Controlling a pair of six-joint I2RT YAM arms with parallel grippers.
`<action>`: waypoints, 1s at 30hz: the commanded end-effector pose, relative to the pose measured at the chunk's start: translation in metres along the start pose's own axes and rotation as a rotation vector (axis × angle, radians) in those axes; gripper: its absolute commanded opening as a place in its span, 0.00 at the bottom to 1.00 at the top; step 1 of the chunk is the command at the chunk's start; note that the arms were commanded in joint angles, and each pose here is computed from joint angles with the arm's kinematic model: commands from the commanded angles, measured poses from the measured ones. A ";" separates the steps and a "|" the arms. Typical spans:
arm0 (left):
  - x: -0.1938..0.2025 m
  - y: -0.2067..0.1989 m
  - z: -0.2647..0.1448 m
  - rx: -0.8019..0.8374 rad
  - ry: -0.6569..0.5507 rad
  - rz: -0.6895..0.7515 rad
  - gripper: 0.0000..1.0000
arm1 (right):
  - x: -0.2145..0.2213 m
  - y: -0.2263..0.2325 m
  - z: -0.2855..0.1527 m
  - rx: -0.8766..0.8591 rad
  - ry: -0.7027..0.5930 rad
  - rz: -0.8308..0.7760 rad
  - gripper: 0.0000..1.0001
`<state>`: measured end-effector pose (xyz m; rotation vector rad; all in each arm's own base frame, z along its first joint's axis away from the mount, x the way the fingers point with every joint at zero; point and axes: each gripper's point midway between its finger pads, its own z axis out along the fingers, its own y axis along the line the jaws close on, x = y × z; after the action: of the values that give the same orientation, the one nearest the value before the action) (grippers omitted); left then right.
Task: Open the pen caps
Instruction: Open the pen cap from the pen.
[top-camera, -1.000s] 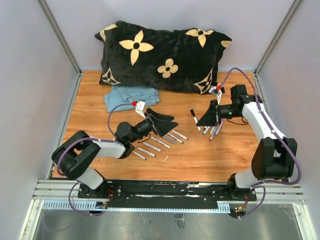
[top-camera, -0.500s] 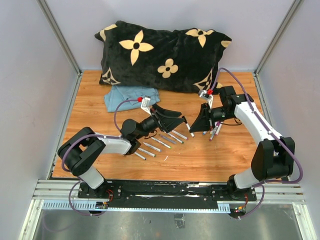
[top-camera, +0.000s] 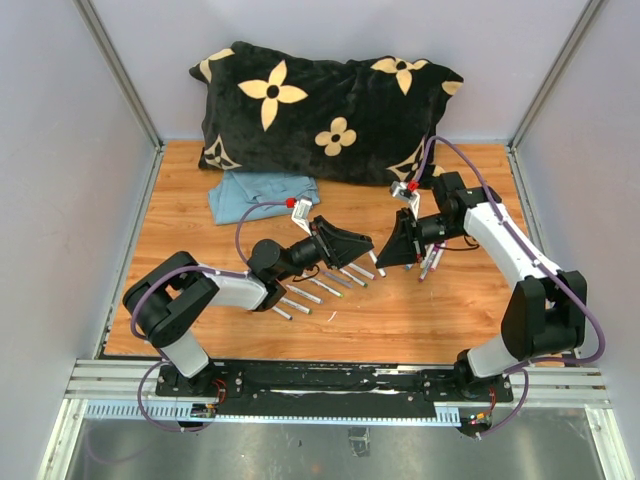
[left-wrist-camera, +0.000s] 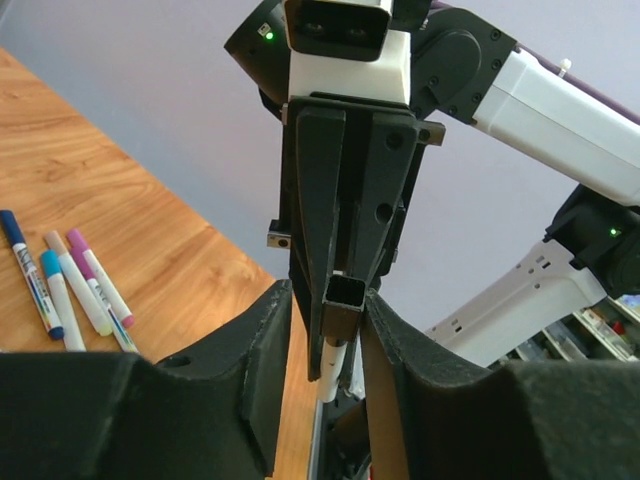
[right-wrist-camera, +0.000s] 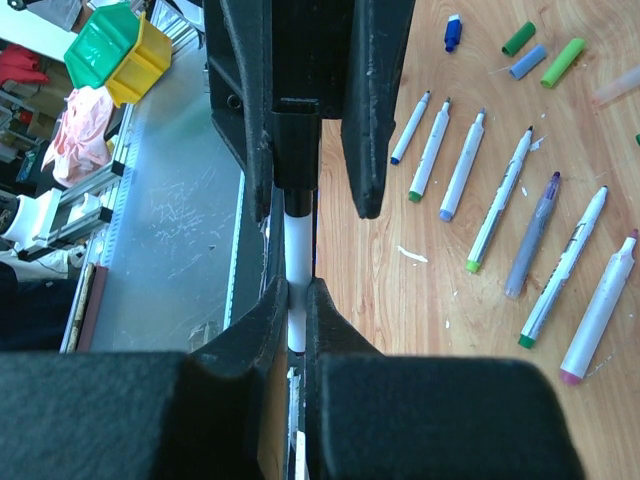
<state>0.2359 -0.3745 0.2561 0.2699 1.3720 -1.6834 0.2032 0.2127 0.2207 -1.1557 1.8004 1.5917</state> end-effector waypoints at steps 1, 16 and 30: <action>-0.005 -0.013 0.008 0.054 -0.010 0.028 0.37 | -0.001 0.003 0.005 -0.014 0.027 -0.021 0.01; -0.010 -0.021 0.005 0.069 -0.024 0.031 0.19 | 0.004 -0.002 0.008 -0.002 0.049 -0.013 0.01; -0.007 -0.019 0.004 0.072 -0.035 0.019 0.00 | -0.007 0.001 0.018 0.021 -0.013 -0.044 0.45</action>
<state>0.2313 -0.3752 0.2607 0.2834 1.3518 -1.7016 0.2041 0.2209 0.2109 -1.1623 1.8248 1.5658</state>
